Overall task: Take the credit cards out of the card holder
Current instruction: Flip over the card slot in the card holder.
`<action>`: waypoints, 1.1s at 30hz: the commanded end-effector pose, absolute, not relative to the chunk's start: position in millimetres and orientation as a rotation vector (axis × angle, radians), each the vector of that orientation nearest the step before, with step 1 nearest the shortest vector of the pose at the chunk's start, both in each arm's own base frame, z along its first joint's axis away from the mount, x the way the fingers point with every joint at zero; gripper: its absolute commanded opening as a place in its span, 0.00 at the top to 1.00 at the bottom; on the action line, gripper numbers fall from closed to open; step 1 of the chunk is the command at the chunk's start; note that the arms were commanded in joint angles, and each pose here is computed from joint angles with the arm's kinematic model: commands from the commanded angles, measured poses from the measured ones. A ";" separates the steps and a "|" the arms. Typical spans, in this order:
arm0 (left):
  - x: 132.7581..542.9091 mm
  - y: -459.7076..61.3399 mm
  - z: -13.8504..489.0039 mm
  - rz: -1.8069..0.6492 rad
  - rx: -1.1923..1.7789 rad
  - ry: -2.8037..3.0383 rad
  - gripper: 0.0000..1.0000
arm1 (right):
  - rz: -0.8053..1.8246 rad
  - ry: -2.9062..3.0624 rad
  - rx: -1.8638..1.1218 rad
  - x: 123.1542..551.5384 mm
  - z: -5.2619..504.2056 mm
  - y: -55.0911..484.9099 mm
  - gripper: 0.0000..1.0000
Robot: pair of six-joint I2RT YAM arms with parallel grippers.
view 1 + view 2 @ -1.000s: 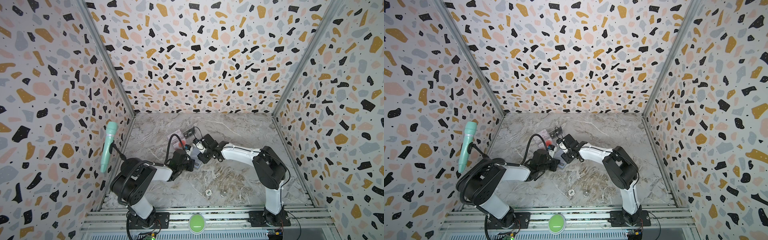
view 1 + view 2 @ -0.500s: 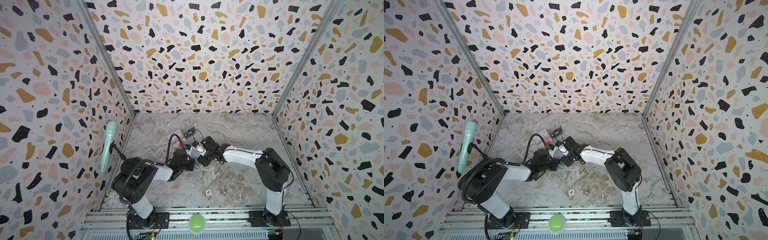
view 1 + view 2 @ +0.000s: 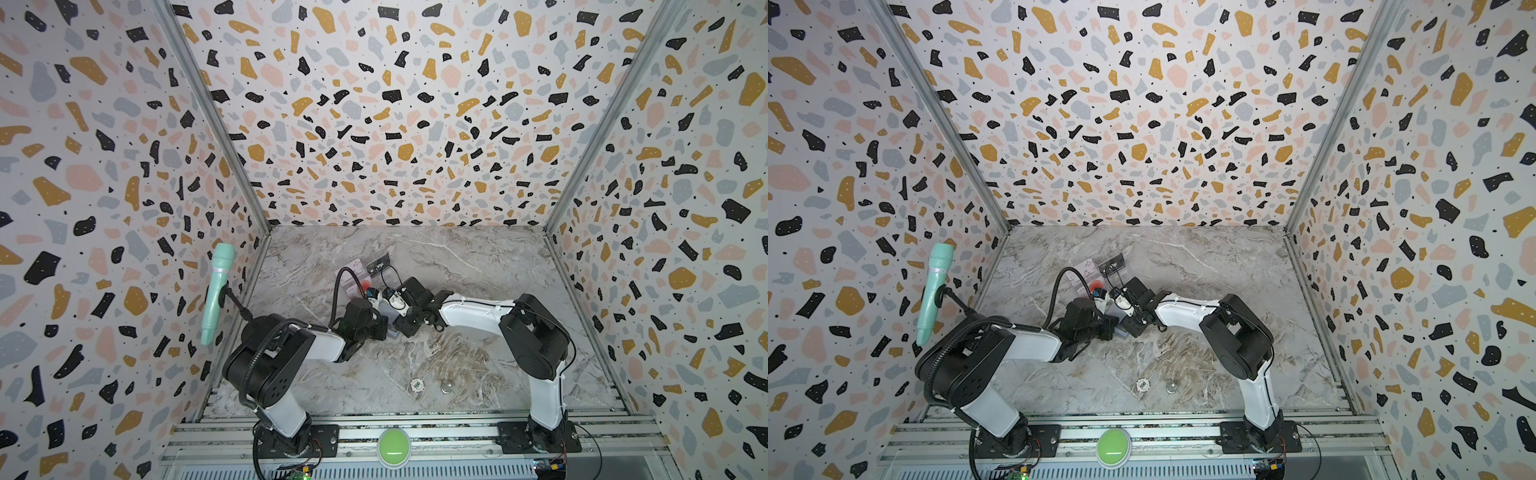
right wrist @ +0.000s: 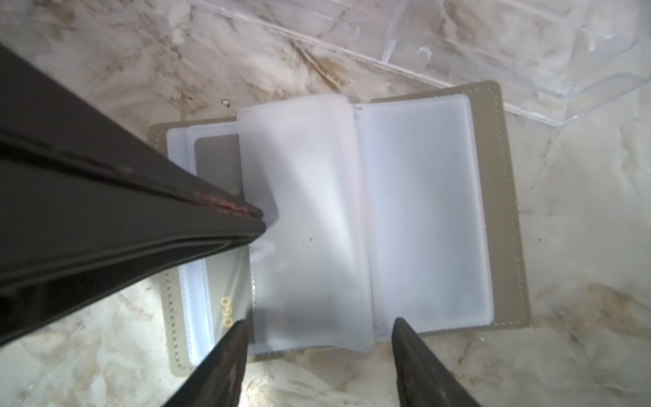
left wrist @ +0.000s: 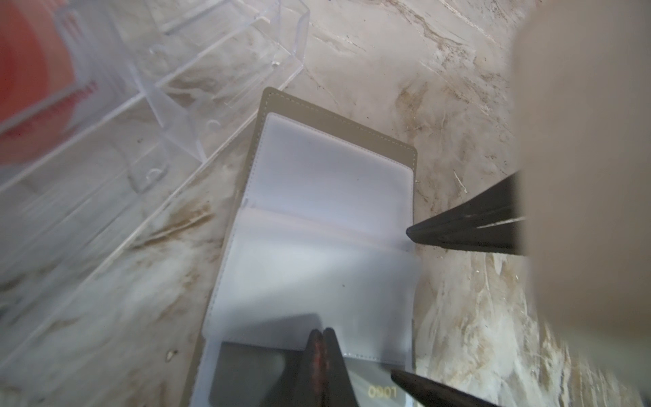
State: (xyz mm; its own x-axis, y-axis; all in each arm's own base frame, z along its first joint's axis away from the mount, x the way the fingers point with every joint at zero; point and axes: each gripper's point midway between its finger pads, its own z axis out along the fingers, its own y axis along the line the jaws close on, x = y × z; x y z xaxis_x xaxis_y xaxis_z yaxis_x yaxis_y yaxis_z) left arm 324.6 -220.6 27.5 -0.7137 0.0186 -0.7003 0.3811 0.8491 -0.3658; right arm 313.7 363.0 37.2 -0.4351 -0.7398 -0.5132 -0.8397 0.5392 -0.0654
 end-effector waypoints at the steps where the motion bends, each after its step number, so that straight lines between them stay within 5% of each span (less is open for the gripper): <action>1: 307.2 -212.3 7.6 -0.613 0.313 2.366 0.97 | 0.229 2.272 -1.271 320.6 38.6 369.7 0.38; 33: 296.5 -206.0 2.4 -0.618 0.292 2.376 0.97 | 0.105 2.343 -0.894 398.3 57.2 327.8 0.77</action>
